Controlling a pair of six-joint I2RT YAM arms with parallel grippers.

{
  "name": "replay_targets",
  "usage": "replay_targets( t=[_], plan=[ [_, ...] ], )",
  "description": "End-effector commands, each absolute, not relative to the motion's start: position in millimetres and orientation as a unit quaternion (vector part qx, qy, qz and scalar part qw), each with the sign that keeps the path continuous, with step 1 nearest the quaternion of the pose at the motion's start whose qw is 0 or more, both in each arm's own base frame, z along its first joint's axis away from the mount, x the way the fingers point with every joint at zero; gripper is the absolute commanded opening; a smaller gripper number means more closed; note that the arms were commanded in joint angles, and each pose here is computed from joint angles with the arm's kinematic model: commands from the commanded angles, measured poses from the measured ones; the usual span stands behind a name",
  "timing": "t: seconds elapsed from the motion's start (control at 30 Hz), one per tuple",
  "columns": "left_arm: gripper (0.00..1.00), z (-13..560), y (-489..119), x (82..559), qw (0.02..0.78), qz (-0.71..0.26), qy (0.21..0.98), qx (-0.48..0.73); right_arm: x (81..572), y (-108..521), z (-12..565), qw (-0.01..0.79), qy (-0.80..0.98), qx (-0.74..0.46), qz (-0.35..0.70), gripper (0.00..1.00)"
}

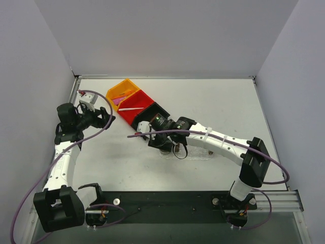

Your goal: Prepare toiletry sets of a toothbrush and toothpaste on the tray

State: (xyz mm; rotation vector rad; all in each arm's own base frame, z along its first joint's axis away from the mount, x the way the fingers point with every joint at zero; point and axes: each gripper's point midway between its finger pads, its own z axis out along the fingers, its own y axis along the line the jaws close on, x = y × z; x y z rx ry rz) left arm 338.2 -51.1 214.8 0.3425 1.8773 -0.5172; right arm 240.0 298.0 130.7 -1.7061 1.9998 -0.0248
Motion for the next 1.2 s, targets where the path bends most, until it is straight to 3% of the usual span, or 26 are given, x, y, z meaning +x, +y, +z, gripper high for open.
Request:
replay_targets(
  t=[0.0,0.57,1.17],
  plan=[
    [0.89,222,-40,351,0.572,-0.183,0.783,0.160,242,296,177,0.299,0.740,-0.602,0.018,0.50],
    [0.91,206,-13,395,0.554,-0.122,0.806,0.167,266,262,243,0.381,0.773,-0.498,0.093,0.57],
    [0.90,203,-9,489,0.499,-0.070,0.844,0.184,287,190,232,0.392,0.815,-0.421,0.068,0.58]
  ],
)
